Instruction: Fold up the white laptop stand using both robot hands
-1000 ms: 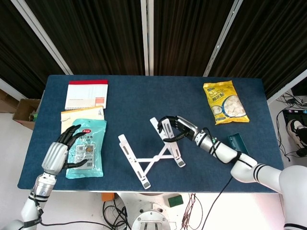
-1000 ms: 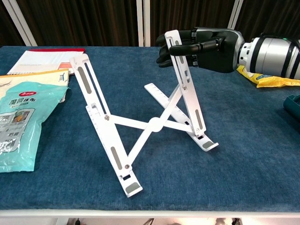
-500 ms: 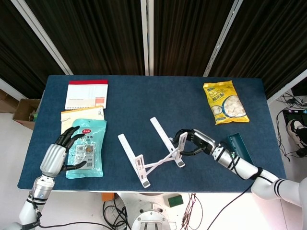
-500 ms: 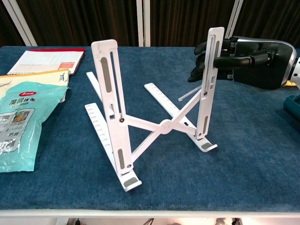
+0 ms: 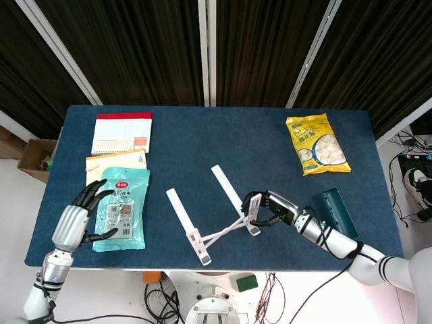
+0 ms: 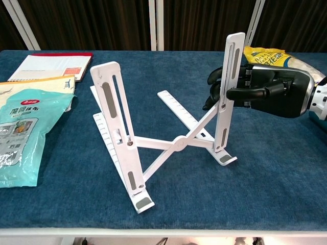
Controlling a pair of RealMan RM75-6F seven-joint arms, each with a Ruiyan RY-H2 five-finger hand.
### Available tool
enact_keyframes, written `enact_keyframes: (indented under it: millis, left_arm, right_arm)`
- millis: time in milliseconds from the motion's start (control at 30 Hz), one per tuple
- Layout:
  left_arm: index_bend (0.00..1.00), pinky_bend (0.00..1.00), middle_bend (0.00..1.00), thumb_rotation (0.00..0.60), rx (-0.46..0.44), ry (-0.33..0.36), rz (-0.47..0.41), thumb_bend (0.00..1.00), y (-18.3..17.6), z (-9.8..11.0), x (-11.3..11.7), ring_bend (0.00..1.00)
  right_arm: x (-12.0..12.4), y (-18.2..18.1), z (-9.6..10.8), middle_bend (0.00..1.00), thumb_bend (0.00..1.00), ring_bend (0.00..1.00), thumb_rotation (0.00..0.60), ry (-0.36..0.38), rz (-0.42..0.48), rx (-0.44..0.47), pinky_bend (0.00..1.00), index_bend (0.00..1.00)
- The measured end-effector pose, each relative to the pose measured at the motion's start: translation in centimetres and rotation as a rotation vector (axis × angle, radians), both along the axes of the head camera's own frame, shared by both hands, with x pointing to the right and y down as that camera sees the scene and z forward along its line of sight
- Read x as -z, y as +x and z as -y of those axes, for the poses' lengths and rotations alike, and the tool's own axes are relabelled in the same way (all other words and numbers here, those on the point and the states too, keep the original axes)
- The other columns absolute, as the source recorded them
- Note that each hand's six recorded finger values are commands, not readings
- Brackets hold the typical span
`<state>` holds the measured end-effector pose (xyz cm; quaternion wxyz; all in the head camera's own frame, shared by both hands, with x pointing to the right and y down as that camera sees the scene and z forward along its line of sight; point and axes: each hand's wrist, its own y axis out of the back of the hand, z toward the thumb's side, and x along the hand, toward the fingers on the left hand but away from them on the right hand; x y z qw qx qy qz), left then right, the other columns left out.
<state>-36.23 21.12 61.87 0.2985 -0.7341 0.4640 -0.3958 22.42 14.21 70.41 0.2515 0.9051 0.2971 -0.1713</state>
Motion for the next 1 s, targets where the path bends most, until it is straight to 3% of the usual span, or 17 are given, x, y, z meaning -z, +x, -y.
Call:
enact_keyframes:
  millis: [167,300,400,667,833,1000]
  left_arm:
    - [0.19,0.17,0.05,0.6,0.008,-0.001,0.002,0.0,-0.4,-0.2,0.0,0.03]
    - [0.19,0.17,0.05,0.6,0.012,-0.002,0.0,0.0,-0.6,-0.4,-0.1,0.03]
    - [0.19,0.17,0.05,0.6,0.012,-0.001,-0.001,0.0,-0.8,-0.5,-0.1,0.03]
    - [0.19,0.17,0.05,0.6,0.01,0.005,-0.005,0.0,-1.0,-0.4,0.0,0.03]
    - [0.19,0.17,0.05,0.6,0.007,0.002,-0.01,0.0,-1.1,-0.4,-0.3,0.03]
    - [0.19,0.17,0.05,0.6,0.004,0.005,-0.018,0.0,-1.1,-0.2,-0.4,0.03]
  right_arm:
    - [-0.9,0.0,-0.4,0.57,0.33,0.38,0.6,0.012,-0.054,0.016,0.33,0.5]
    - [-1.5,-0.2,-0.4,0.61,0.43,0.44,0.6,0.046,-0.101,0.012,0.47,0.6]
    - [-1.7,-0.6,-0.2,0.64,0.44,0.47,0.6,0.079,-0.133,-0.004,0.53,0.65]
    - [-1.8,-0.8,0.4,0.66,0.44,0.48,0.6,0.172,-0.187,-0.142,0.54,0.69]
    - [-0.8,0.2,1.1,0.66,0.44,0.48,0.6,0.249,-0.191,-0.272,0.54,0.69]
    - [0.5,0.4,1.3,0.66,0.44,0.48,0.6,0.319,-0.175,-0.339,0.54,0.7]
